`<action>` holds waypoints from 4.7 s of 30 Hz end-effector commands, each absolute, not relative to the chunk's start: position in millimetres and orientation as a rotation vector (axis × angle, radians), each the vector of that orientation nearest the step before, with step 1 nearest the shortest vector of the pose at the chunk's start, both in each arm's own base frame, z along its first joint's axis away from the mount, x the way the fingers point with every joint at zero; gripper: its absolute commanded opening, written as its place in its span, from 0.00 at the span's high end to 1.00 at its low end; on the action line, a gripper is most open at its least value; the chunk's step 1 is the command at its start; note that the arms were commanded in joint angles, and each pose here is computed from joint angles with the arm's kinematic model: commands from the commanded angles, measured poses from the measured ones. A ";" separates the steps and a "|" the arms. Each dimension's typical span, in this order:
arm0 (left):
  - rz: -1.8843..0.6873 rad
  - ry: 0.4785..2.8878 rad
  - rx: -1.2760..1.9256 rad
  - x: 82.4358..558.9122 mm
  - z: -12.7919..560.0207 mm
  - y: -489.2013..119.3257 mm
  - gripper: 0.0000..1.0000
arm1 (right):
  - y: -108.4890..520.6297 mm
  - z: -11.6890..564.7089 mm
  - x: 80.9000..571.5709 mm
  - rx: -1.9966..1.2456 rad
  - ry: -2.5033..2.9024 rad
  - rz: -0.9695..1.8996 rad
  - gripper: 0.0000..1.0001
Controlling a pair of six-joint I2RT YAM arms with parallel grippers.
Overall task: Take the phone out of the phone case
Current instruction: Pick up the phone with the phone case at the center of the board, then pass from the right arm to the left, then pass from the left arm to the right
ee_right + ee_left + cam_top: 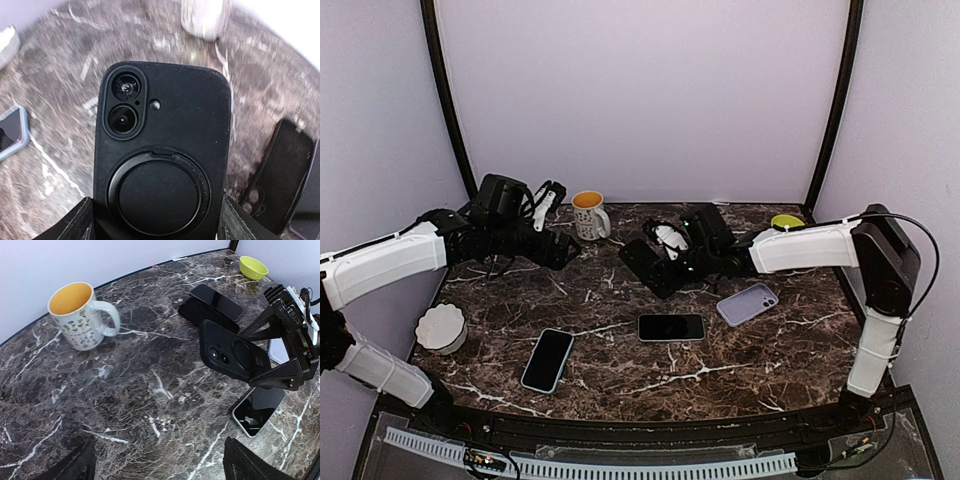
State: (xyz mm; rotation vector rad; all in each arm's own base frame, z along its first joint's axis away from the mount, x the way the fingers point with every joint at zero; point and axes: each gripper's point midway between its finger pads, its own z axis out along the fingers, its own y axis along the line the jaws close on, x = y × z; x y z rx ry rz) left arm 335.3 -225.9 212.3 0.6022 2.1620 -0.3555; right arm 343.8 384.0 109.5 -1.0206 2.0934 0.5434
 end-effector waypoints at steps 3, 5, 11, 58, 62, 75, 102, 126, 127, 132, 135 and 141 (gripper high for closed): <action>-0.656 2.088 0.685 317.4 242.4 -261.7 0.13 | 400.2 186.5 326.9 -0.969 1.853 0.763 0.56; -0.717 2.060 0.705 312.5 250.0 -268.3 0.14 | 399.0 197.7 316.2 -0.973 1.829 0.817 0.56; -0.947 2.010 0.713 297.8 269.9 -290.0 0.19 | 387.7 217.6 294.9 -0.954 1.759 0.869 0.57; -1.560 2.051 0.493 282.1 280.7 -338.3 1.00 | 375.7 271.8 286.5 -0.809 1.582 0.543 0.02; -1.485 1.943 0.469 292.0 301.7 -332.1 1.00 | 349.3 279.8 292.7 -0.619 1.632 0.557 0.01; -1.523 1.597 0.294 306.8 373.7 -314.3 1.00 | 310.6 326.4 265.6 -0.137 1.548 1.093 0.02; -1.758 1.480 0.267 274.3 411.4 -305.0 1.00 | 353.3 373.4 252.1 -0.201 1.390 1.658 0.15; -1.774 1.531 0.288 270.4 391.2 -308.8 1.00 | 370.9 407.8 215.0 -0.496 1.216 1.713 1.00; -1.771 1.536 0.290 270.6 389.3 -309.1 1.00 | 371.2 407.8 212.9 -0.511 1.217 1.701 1.00; -1.709 1.560 0.349 270.2 381.8 -311.4 1.00 | 373.4 403.0 211.7 -0.552 1.241 1.650 1.00; -1.633 1.595 0.386 270.2 375.5 -310.6 0.92 | 367.8 401.7 210.3 -0.557 1.228 1.609 1.00; -1.349 1.606 0.520 272.0 365.1 -299.9 0.77 | 360.8 392.2 208.6 -0.624 1.254 1.464 1.00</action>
